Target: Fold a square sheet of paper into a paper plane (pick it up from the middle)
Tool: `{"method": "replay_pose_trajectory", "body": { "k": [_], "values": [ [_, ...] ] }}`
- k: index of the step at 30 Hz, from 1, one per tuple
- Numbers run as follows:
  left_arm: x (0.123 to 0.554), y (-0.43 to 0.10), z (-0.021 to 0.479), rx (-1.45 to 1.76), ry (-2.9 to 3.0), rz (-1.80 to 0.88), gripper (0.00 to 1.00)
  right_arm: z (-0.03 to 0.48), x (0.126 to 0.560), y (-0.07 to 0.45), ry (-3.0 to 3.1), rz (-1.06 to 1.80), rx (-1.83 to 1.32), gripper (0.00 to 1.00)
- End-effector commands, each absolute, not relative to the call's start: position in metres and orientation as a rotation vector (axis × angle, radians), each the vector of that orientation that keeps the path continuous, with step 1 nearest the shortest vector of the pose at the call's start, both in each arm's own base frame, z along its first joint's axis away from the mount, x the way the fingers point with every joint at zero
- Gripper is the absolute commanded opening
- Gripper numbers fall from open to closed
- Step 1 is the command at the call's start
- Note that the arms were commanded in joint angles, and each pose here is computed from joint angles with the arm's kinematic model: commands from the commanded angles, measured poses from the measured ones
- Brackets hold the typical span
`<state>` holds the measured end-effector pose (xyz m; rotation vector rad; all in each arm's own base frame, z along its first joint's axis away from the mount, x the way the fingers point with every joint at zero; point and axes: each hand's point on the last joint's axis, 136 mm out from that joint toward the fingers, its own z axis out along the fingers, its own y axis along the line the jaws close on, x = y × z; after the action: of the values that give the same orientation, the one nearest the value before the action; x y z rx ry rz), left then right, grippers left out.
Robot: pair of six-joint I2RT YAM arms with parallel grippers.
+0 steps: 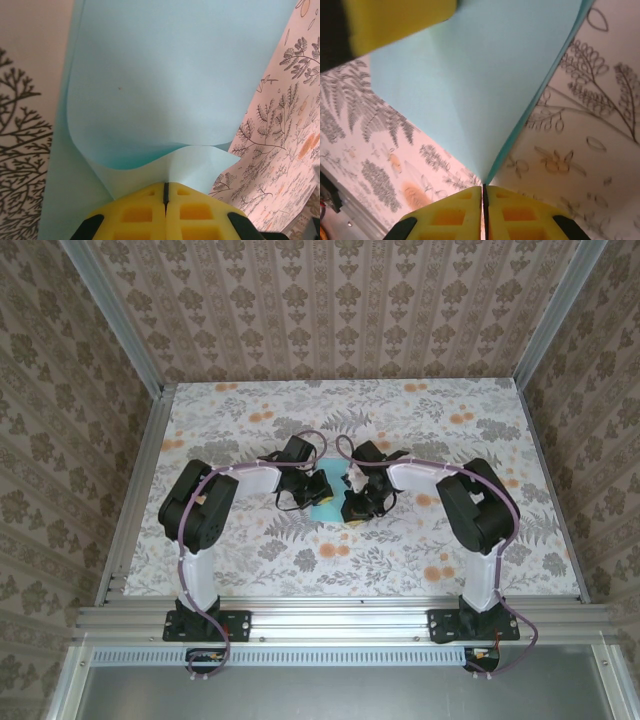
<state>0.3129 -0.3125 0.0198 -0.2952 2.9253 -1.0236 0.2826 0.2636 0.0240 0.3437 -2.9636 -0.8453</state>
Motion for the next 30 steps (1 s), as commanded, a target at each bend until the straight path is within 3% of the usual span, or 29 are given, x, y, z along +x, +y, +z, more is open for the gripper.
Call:
{"method": "replay_pose_trajectory", "body": {
  "k": [1, 11, 30],
  "values": [
    [0.293, -0.29, -0.015, -0.336, 3.052, -0.836, 0.06, 0.062, 0.298, 0.272, -3.061, -0.951, 0.328, 0.12],
    [0.294, -0.292, -0.013, -0.334, 3.049, -0.841, 0.06, 0.037, 0.314, 0.292, -3.028, -0.957, 0.288, 0.12],
    [0.315, -0.286, -0.002, -0.313, 2.984, -0.863, 0.08, -0.026, 0.26, 0.24, -2.924, -0.692, 0.161, 0.1]
  ]
}}
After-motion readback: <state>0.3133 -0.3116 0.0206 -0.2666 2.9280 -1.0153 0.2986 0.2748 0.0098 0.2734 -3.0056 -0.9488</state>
